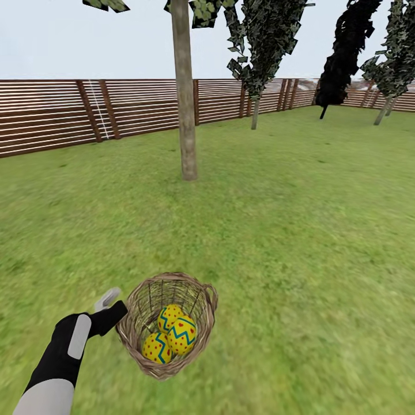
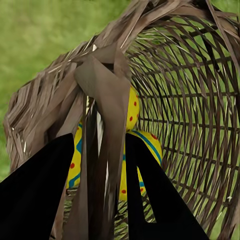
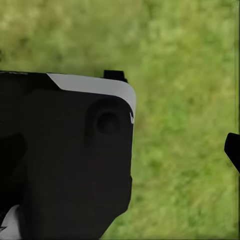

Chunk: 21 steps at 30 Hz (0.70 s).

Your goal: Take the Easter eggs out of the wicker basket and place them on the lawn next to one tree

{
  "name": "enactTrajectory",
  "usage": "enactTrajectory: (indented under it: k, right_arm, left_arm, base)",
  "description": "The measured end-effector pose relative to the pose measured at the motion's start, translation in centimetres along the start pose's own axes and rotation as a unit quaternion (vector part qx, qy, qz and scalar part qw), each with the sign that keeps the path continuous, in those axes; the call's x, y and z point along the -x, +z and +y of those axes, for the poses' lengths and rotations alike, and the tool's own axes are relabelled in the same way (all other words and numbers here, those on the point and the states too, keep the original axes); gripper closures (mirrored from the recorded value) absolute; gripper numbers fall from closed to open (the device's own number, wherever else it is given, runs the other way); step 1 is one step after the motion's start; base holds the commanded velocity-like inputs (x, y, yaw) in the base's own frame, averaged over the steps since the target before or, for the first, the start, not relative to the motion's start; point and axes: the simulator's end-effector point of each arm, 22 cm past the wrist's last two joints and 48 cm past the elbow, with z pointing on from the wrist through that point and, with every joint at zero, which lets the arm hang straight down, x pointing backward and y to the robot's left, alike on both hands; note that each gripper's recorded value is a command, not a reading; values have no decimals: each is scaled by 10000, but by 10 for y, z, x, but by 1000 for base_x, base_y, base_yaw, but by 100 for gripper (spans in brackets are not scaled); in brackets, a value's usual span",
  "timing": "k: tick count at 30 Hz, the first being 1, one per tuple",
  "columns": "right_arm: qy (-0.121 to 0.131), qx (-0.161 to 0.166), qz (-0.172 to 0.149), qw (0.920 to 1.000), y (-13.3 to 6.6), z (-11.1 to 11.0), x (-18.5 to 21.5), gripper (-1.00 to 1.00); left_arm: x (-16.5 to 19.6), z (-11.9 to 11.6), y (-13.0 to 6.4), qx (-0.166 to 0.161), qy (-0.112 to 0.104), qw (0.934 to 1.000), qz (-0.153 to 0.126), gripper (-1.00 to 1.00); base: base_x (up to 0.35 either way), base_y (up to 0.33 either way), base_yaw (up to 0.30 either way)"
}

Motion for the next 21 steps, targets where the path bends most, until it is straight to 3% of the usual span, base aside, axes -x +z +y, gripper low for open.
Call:
enactTrajectory:
  k: [7,9,13,16,21]
  right_arm:
    - [7,58,-13,10000,-6,8,-1,-100]
    - [2,55,-61,10000,-8,7,3,-100]
    - [7,55,-74,10000,-11,7,2,-100]
    - [7,47,-79,10000,-13,5,2,-100]
    - [6,54,-122,9999,-18,6,3,-100]
  left_arm:
    - [10,7,-10,69,25,9999,-75,100]
    - [16,19,-15,145,-108,9997,-141,100]
    - [16,15,-19,55,-212,9996,-153,100]
    - [16,18,-21,140,-136,9997,-148,100]
    - [18,12,-28,49,-188,9997,-178,100]
  base:
    - [215,0,0]
    - [216,0,0]
    - [216,0,98]
    - [217,0,23]
    - [217,0,-10]
